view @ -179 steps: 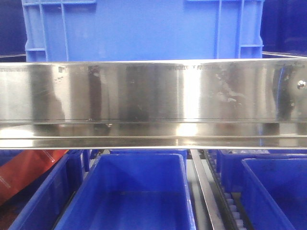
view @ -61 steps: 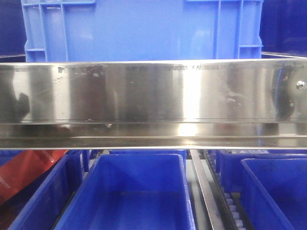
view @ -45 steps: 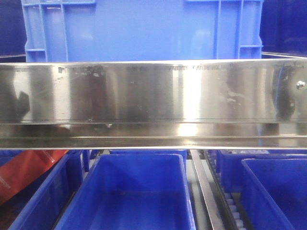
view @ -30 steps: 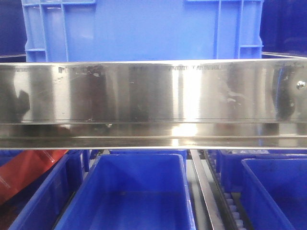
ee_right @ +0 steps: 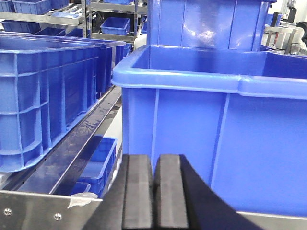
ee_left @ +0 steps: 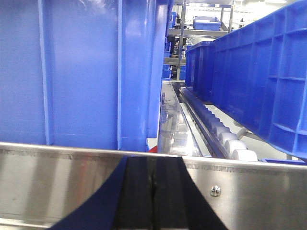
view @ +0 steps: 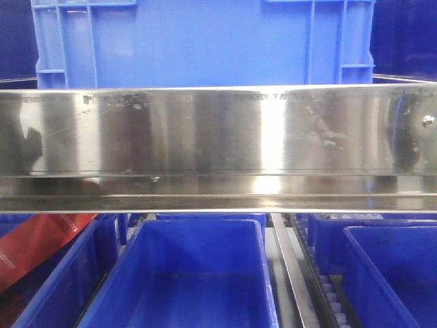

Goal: Place cylindrical capacitor in blue bin on shelf

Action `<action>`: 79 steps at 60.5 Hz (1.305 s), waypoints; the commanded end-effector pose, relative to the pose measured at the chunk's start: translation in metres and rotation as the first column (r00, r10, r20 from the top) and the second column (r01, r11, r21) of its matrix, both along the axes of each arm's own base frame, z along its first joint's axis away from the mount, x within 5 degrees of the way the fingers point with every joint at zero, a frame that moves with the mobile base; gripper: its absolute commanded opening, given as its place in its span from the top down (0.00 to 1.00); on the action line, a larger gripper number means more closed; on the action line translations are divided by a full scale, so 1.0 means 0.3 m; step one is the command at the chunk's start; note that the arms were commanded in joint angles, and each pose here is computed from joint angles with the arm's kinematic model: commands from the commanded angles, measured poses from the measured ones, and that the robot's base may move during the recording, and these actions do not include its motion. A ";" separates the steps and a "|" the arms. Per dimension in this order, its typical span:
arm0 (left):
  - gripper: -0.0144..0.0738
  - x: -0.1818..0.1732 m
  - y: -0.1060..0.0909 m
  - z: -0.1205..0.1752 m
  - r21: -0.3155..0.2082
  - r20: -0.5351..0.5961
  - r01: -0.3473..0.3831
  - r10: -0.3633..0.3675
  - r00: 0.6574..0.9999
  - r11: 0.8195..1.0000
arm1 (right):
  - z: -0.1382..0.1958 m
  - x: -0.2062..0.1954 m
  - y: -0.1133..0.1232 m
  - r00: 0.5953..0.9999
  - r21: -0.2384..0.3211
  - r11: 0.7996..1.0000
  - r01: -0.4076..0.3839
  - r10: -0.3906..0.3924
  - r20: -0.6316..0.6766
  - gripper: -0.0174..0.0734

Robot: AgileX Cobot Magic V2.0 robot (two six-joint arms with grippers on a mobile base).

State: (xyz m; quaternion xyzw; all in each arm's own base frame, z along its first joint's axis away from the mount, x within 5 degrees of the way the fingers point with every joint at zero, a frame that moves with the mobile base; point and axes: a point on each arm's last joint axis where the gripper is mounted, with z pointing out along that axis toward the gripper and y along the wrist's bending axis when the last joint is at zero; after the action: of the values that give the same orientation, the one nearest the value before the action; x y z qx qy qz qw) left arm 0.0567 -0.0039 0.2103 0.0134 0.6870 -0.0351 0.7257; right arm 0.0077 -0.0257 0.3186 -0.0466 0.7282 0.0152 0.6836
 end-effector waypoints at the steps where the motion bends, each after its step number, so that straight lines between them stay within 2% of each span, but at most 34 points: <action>1: 0.92 -0.002 0.001 0.007 -0.009 0.021 -0.002 0.002 1.000 1.000 | 0.005 -0.002 0.002 1.000 0.002 1.000 -0.005 0.005 0.028 0.97; 9: 0.92 -0.002 0.001 0.007 -0.009 0.021 -0.002 0.002 1.000 1.000 | 0.018 0.000 0.027 0.994 0.063 0.995 -0.079 0.073 0.087 0.97; 17: 0.92 -0.002 0.001 0.007 -0.009 0.021 -0.002 0.002 1.000 1.000 | 0.009 0.009 0.047 0.990 0.083 0.992 -0.090 0.080 0.117 0.97; 29: 0.92 -0.002 0.001 0.007 -0.009 0.021 -0.002 0.002 1.000 1.000 | -0.048 0.039 0.082 0.993 0.102 0.994 -0.036 0.025 0.112 0.97; 44: 0.92 -0.002 0.001 0.007 -0.009 0.021 -0.002 0.002 1.000 1.000 | -0.157 0.097 0.092 0.993 0.170 0.984 0.057 -0.074 0.092 0.97; 57: 0.92 -0.002 0.001 0.007 -0.009 0.021 -0.002 0.002 1.000 1.000 | -0.313 0.150 0.088 0.994 0.173 0.982 0.075 -0.088 0.070 0.97; 64: 0.92 -0.002 0.001 0.007 -0.009 0.021 -0.002 0.002 1.000 1.000 | -0.377 0.162 0.087 0.994 0.151 0.985 0.083 -0.092 0.053 0.97; 67: 0.92 -0.002 0.001 0.007 -0.009 0.021 -0.002 0.002 1.000 1.000 | -0.370 0.162 0.086 0.993 0.140 0.987 0.079 -0.091 0.078 0.97; 70: 0.92 -0.002 0.001 0.007 -0.009 0.021 -0.002 0.002 1.000 1.000 | -0.384 0.162 0.087 0.996 0.129 0.988 0.084 -0.089 0.033 0.97; 79: 0.92 -0.002 0.001 0.007 -0.009 0.021 -0.002 0.002 1.000 1.000 | -0.384 0.162 0.086 0.995 0.092 0.992 0.086 -0.090 0.037 0.97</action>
State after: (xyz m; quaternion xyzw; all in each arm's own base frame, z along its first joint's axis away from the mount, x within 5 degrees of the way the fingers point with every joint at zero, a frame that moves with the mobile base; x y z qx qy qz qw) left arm 0.0567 -0.0039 0.2103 0.0134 0.6870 -0.0351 0.7257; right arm 0.0568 0.0005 0.2015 0.0290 0.7245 0.0322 0.6879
